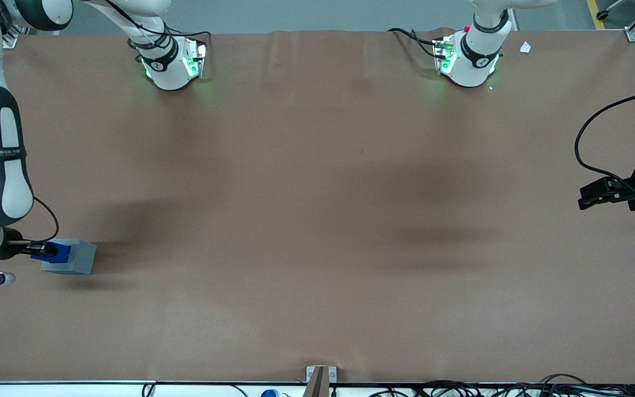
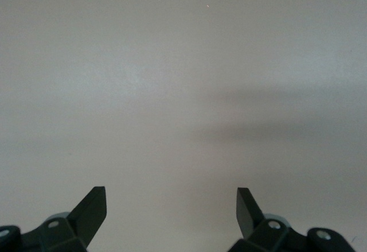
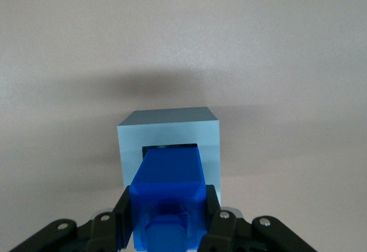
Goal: Insert blue part into gray base with right arm
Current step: 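Lower the blue block into the gray base's opening and press down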
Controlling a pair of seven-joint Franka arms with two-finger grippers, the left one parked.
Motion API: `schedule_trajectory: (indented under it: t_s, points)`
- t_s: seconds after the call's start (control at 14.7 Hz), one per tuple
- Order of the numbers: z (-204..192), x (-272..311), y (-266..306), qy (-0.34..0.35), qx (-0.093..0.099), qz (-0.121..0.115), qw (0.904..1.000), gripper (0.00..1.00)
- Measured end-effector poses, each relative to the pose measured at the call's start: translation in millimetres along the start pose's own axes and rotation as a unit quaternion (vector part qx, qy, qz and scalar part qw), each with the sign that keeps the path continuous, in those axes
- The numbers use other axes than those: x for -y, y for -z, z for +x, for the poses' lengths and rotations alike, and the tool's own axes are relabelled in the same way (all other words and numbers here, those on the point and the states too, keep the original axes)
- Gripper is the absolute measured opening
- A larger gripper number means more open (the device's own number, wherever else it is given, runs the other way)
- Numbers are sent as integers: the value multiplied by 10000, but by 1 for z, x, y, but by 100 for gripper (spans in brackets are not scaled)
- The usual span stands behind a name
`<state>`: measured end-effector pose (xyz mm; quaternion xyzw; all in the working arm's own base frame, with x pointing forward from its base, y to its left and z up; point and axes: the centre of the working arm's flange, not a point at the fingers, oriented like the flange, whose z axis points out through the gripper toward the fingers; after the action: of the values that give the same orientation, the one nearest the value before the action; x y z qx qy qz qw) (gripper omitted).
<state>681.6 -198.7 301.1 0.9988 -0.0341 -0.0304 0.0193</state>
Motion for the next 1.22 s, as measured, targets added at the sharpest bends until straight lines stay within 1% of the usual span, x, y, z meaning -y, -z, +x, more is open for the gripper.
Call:
schedule_trajectory:
  t_s: [0.88,1.22]
  points:
    - [1,1,2,32,-59,-3,10000,51]
    - [-1,4,-4,166,6,19,9999,51]
